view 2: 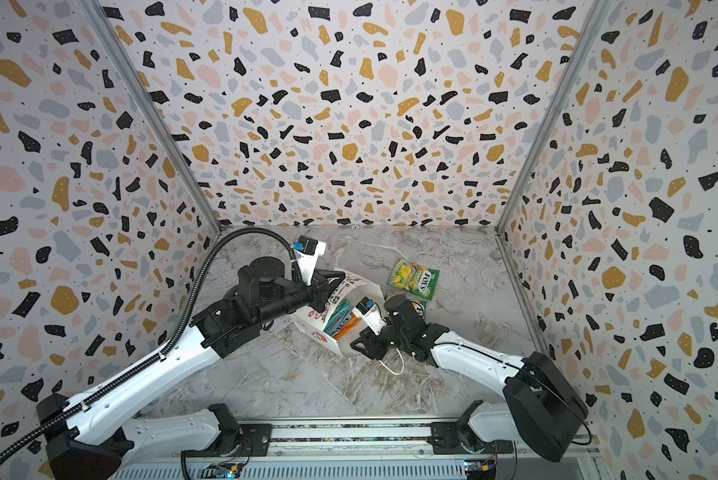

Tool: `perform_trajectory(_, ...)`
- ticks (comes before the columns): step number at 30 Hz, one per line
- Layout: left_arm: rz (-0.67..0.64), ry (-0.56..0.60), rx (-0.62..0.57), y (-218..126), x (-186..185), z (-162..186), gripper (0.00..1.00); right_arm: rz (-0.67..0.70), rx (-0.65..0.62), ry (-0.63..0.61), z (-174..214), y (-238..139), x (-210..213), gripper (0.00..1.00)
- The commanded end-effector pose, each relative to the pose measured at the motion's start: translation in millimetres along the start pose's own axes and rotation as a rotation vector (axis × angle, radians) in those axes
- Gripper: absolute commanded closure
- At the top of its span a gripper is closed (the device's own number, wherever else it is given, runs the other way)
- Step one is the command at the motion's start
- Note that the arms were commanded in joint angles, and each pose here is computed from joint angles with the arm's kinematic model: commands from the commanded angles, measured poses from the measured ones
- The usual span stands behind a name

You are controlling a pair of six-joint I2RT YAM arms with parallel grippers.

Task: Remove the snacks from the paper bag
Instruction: 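Move the open right gripper back toward the bag opening, then reach the right gripper into the bag and close on the teal Mint Blossom packet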

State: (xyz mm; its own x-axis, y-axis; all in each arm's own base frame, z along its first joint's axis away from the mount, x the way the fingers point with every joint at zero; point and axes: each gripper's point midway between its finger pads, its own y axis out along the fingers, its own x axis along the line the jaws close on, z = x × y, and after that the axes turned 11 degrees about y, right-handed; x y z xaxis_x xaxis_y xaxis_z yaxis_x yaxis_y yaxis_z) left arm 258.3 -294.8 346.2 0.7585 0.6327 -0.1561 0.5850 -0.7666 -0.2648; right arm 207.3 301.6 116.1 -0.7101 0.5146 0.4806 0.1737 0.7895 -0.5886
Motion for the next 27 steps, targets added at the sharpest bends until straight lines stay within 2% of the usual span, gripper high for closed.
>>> perform_trajectory(1,0.043,0.022,-0.054,-2,-9,-11,1.0,0.046,-0.02,0.018,-17,1,-2,0.51)
perform_trajectory(5,0.073,0.037,-0.045,-1,-14,-8,1.0,0.071,-0.02,0.071,-22,6,-6,0.54)
perform_trajectory(9,0.08,0.04,-0.032,0,-15,-3,1.0,0.046,-0.072,0.146,-36,4,0,0.56)
perform_trajectory(16,0.095,0.042,-0.018,3,-17,1,1.0,-0.177,-0.178,0.297,-62,-2,35,0.59)
perform_trajectory(22,0.104,0.042,-0.014,5,-18,1,1.0,-0.296,-0.21,0.449,-76,2,46,0.63)
perform_trajectory(27,0.111,0.041,-0.01,7,-20,1,1.0,-0.398,-0.239,0.527,-88,4,57,0.65)
